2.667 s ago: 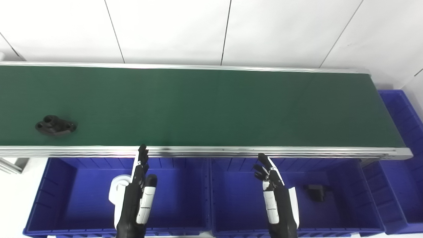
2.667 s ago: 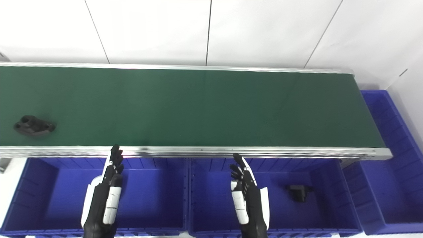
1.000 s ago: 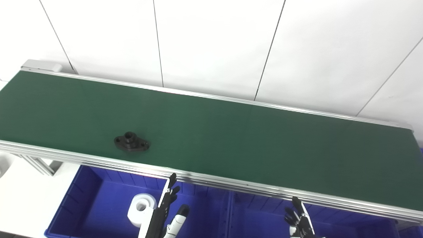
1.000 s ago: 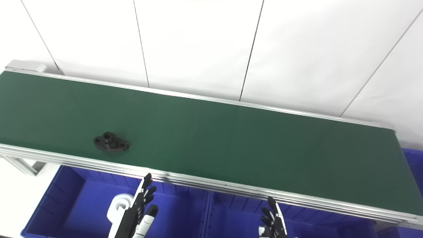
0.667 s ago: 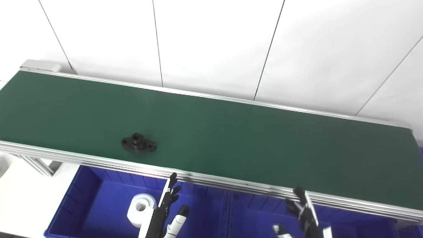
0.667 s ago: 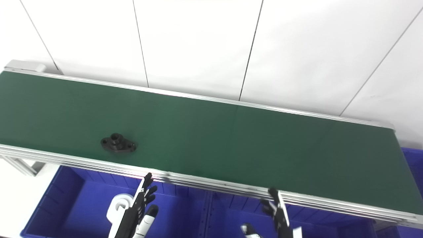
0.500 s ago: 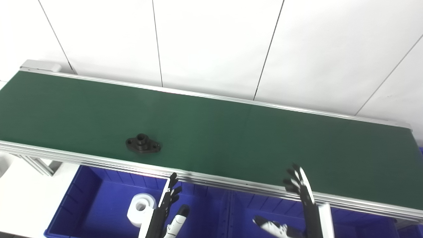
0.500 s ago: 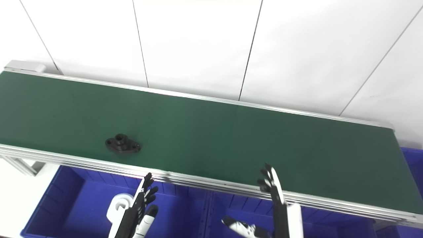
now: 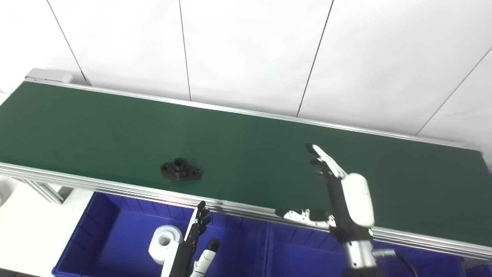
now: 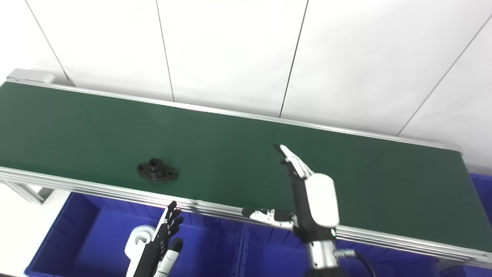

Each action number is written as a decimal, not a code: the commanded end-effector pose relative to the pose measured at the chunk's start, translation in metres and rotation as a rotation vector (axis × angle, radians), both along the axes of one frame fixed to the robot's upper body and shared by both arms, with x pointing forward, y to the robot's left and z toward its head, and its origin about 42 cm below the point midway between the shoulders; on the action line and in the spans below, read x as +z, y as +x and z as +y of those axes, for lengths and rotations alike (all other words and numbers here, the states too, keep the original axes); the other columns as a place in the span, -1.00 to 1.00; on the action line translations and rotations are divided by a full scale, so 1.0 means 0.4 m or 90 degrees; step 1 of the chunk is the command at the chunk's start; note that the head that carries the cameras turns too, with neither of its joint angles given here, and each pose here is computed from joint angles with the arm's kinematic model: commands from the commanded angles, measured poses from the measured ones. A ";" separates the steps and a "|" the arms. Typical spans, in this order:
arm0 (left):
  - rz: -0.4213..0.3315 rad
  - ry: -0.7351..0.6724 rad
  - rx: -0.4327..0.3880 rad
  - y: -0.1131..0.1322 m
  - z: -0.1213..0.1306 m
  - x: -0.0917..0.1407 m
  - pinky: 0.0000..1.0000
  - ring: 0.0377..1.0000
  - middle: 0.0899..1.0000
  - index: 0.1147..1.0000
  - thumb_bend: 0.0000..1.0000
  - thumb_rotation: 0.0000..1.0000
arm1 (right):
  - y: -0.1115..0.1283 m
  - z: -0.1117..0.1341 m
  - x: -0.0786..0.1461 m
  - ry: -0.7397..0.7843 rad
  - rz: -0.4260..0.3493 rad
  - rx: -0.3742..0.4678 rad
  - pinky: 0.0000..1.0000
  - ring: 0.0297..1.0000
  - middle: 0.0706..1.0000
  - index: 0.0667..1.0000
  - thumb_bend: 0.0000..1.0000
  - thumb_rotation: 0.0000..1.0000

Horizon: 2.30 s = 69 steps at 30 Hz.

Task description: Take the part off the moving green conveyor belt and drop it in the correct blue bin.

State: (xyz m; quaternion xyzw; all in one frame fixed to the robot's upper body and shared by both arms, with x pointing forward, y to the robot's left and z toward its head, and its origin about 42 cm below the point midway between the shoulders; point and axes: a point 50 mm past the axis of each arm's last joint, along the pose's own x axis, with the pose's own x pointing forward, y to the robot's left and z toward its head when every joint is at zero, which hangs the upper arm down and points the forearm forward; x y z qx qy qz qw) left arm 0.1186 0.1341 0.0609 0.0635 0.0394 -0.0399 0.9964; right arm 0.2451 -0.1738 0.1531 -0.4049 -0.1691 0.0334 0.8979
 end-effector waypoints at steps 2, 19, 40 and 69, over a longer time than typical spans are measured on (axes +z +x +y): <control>-0.051 -0.063 -0.009 0.040 -0.098 0.043 0.81 0.83 0.93 1.00 0.07 0.95 | 0.047 0.020 0.021 -0.032 0.006 -0.001 0.25 0.47 0.66 0.69 1.00 -0.40; -0.054 -0.076 -0.011 0.046 -0.129 0.046 0.80 0.82 0.94 1.00 0.10 0.93 | 0.225 0.186 -0.013 -0.074 0.085 0.050 0.13 0.39 0.60 0.67 1.00 -0.30; -0.051 -0.072 -0.015 0.036 -0.141 0.058 0.70 0.84 0.93 0.98 0.13 0.96 | 0.240 0.356 -0.082 -0.125 0.130 0.113 0.02 0.27 0.55 0.65 1.00 -0.26; -0.035 -0.083 -0.010 0.100 -0.149 -0.092 -1.00 0.68 0.84 0.99 1.00 1.00 | 0.260 0.220 -0.205 -0.311 0.389 0.060 -0.56 -0.37 -0.26 -0.07 0.05 -1.00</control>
